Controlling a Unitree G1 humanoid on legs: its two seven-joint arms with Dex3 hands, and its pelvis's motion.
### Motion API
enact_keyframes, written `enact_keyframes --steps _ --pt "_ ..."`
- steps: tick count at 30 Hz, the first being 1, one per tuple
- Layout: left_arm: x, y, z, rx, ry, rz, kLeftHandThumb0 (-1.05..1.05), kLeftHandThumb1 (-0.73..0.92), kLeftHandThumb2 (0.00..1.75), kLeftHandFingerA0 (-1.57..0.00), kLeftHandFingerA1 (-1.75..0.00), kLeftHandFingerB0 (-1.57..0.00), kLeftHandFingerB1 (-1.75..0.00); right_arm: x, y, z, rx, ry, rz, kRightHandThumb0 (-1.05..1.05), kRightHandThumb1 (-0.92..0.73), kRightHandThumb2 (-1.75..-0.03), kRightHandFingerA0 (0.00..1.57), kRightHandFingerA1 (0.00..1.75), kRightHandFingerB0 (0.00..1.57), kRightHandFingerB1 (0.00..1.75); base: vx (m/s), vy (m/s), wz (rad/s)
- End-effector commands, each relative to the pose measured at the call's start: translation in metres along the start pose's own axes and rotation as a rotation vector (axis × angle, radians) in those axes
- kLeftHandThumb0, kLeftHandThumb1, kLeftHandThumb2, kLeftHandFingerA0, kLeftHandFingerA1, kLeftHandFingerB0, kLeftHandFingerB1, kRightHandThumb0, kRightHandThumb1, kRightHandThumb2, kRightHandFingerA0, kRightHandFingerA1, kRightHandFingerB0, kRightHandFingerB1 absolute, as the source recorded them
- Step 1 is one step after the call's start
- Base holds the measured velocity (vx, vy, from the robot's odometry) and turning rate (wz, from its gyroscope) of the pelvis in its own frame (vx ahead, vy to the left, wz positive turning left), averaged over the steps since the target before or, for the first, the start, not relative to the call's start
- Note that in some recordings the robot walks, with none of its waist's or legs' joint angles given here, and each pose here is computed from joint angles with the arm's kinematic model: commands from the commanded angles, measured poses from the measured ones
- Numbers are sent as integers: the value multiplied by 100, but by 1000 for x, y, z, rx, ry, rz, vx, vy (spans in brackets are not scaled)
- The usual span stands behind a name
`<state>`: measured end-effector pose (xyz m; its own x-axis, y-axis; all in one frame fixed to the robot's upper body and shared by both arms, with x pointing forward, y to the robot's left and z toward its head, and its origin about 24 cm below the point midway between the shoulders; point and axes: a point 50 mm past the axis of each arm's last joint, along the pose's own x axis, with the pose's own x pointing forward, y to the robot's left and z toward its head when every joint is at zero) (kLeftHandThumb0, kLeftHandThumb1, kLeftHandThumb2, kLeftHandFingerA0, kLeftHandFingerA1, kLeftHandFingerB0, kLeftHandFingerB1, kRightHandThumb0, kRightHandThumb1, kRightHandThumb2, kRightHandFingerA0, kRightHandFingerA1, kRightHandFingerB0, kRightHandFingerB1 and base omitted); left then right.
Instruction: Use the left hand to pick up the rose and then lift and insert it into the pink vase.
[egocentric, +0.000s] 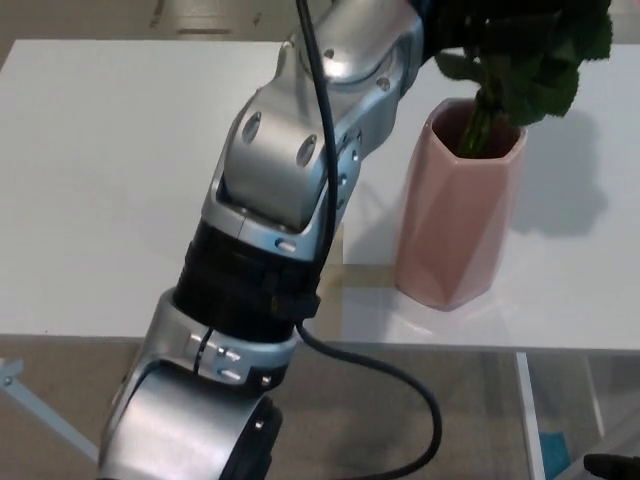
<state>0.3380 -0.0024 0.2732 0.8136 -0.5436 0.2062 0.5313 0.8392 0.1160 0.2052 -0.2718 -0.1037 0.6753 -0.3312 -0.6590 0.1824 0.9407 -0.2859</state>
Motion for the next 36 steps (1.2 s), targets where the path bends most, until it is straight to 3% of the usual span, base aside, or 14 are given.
enact_keyframes --steps 1,2,3,4,6,7,9,34,35,36 --pt "-3 2 -3 42 -15 -8 -26 67 60 -92 -53 -51 -39 0 1 -1 8 4 -2 -27 -54 -55 76 52 67 48 0 0 0" --pt "-3 3 -5 71 -6 -24 -26 67 60 -92 -53 -51 -39 0 1 -1 10 3 -1 -27 -54 -55 76 52 67 48 0 0 0" --pt "-2 4 -7 93 46 -84 -55 42 79 0 -29 0 -21 0 0 -1 8 2 0 -27 -54 -55 75 52 67 48 0 0 0" --pt "-1 6 -9 116 131 -167 -76 47 77 0 -2 0 0 -1 0 -2 7 1 0 -27 -54 -55 75 52 66 48 0 0 0" --pt "-3 6 -10 116 198 -231 -79 42 79 0 0 0 -2 -1 0 -2 6 2 0 -27 -54 -55 75 52 66 48 0 0 0" --pt "-4 7 -12 119 208 -252 -90 49 60 0 0 0 0 -1 0 -2 6 2 0 -27 -54 -55 75 52 66 48 0 0 0" --pt "-5 8 -13 144 207 -263 -92 48 62 0 0 0 0 0 1 -1 8 0 1 -27 -54 -55 75 52 66 48 0 0 0" --pt "-15 29 -7 116 209 -279 -82 51 58 0 0 0 -1 0 1 2 14 -1 5 -27 -54 -55 73 51 66 48 0 0 0" --pt "-17 30 -6 106 209 -282 -78 41 79 0 0 0 -2 0 2 -1 17 4 5 -27 -54 -55 73 51 66 48 0 0 0" --pt "-19 32 -4 102 204 -285 -78 45 83 0 0 0 0 0 2 -1 15 4 4 -27 -54 -55 74 51 66 48 0 0 0"
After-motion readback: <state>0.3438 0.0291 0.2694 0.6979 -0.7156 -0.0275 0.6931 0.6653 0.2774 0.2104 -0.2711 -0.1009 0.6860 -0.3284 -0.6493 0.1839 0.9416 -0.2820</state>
